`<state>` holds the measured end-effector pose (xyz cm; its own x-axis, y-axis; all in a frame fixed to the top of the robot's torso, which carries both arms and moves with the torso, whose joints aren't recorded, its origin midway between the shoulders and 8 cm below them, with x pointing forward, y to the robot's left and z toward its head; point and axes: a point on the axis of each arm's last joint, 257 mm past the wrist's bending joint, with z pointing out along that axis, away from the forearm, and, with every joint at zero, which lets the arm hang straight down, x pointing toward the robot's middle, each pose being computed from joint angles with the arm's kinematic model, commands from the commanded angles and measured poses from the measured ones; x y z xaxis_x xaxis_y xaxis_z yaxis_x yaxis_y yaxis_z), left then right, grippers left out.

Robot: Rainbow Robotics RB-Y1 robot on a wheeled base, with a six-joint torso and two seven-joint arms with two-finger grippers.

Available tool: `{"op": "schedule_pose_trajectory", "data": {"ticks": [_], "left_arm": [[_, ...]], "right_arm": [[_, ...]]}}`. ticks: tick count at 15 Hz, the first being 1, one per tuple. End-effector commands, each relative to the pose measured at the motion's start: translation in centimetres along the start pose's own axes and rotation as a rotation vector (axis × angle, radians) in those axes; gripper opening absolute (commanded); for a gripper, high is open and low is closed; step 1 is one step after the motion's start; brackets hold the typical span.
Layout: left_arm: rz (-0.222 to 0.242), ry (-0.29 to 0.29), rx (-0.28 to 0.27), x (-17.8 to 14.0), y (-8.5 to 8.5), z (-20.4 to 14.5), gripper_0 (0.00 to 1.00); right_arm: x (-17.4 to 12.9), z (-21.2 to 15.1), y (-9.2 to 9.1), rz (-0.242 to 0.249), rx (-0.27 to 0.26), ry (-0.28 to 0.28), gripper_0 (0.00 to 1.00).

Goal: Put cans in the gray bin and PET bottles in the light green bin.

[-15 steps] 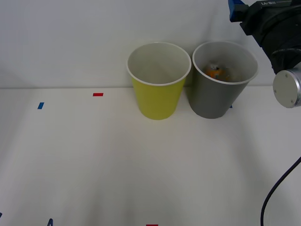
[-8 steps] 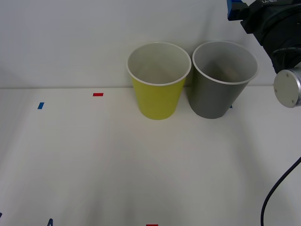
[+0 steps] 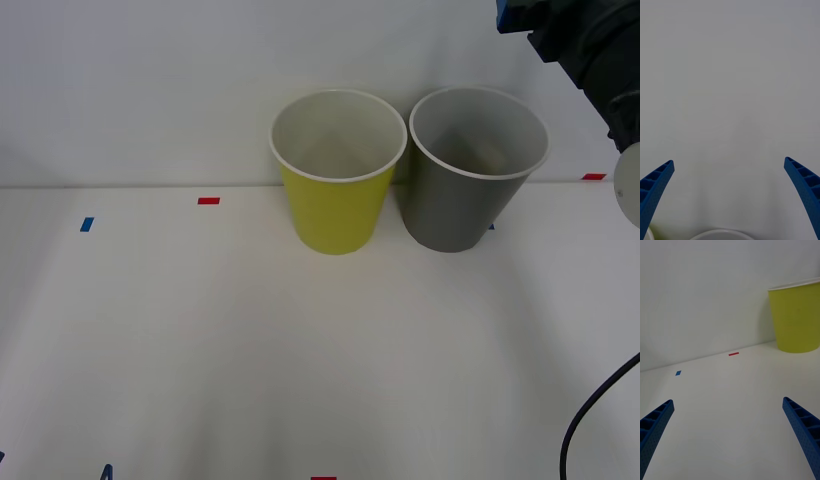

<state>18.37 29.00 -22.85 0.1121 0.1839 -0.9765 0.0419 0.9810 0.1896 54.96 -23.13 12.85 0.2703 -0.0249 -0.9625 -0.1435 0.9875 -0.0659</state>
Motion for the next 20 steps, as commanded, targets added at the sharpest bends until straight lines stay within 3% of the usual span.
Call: {"op": "schedule_pose_trajectory", "data": {"ticks": [1,7,12,14,20], "left_arm": [[0.000,0.000,0.000,0.0,0.0,0.0,1.00],[0.000,0.000,0.000,0.0,0.0,0.0,1.00],[0.000,0.000,0.000,0.0,0.0,0.0,1.00],[0.000,0.000,0.000,0.0,0.0,0.0,1.00],[0.000,0.000,0.000,0.0,0.0,0.0,1.00]], "right_arm": [[0.6,-4.5,0.2,0.005,-0.002,0.006,1.00],[1.8,-13.7,0.6,0.089,-0.033,0.019,1.00],[4.6,-17.6,-1.0,0.119,0.008,0.001,1.00],[5.8,-19.3,-1.4,0.105,0.028,0.006,1.00],[9.4,-22.9,-1.2,0.129,0.059,0.066,1.00]]}}
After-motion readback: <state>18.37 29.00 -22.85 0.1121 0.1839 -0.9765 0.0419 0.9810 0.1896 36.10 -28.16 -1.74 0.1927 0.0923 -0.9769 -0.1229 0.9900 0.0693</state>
